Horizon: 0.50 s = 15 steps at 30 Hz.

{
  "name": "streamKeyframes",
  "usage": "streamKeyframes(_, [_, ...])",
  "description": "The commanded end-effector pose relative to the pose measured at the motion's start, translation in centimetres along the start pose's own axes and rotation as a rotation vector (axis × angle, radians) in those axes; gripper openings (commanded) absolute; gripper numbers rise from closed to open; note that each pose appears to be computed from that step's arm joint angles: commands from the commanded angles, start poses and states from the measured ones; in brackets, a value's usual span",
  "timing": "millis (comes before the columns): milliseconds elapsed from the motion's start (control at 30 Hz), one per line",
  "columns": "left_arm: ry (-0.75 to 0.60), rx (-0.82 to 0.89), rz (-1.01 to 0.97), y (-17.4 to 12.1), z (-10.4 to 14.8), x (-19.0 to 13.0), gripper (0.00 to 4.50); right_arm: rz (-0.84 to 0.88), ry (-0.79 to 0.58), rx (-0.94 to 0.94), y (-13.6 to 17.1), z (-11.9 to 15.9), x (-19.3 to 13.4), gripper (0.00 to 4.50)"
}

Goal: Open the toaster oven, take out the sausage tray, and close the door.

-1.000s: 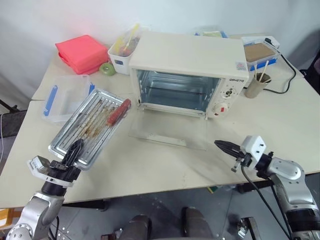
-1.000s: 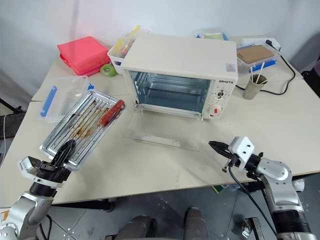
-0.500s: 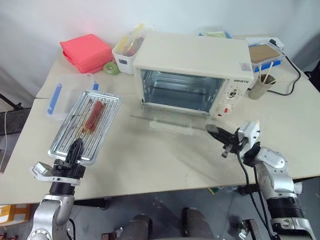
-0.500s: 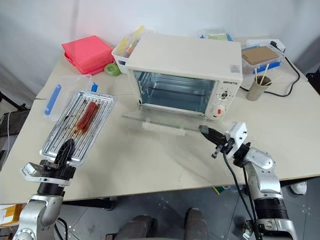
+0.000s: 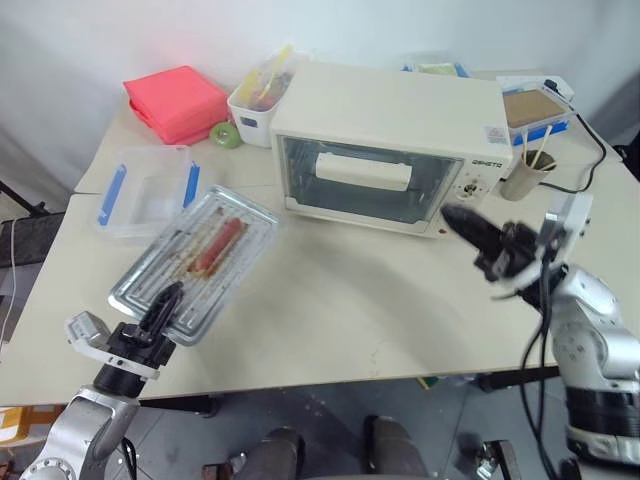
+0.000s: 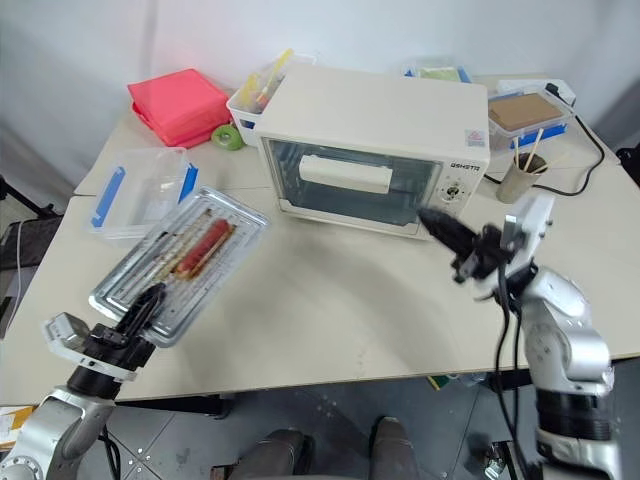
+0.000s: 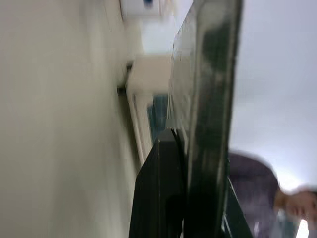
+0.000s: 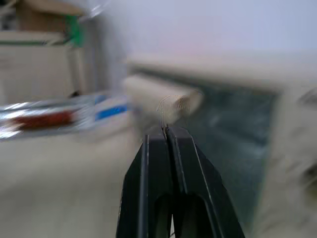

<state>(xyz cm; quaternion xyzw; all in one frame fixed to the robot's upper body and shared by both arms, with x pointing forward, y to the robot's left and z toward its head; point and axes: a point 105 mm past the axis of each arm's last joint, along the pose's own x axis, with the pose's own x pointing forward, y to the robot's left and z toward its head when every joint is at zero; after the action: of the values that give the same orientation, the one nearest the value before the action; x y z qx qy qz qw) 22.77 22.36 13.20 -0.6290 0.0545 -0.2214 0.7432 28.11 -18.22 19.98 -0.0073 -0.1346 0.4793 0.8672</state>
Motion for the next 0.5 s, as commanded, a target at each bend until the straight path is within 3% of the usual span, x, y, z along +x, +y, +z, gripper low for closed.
streamKeyframes(33, [0.202,-0.029,-0.063,-0.3,-1.4,1.0,0.00,0.149,0.103,-0.105,2.7,-0.5,-2.4,0.63])
streamKeyframes(267, [0.489,-0.107,-0.054,0.6,-3.2,3.9,0.00,0.143,0.195,-0.171,3.6,-1.3,-5.5,2.93])
streamKeyframes(433, [0.742,-0.147,0.005,1.7,-6.3,7.6,0.00,0.111,0.276,-0.202,4.3,-1.4,-7.5,4.48])
streamKeyframes(500, [0.803,-0.145,0.018,2.0,-7.0,8.3,0.00,0.094,0.285,-0.204,4.6,-1.3,-7.6,4.48])
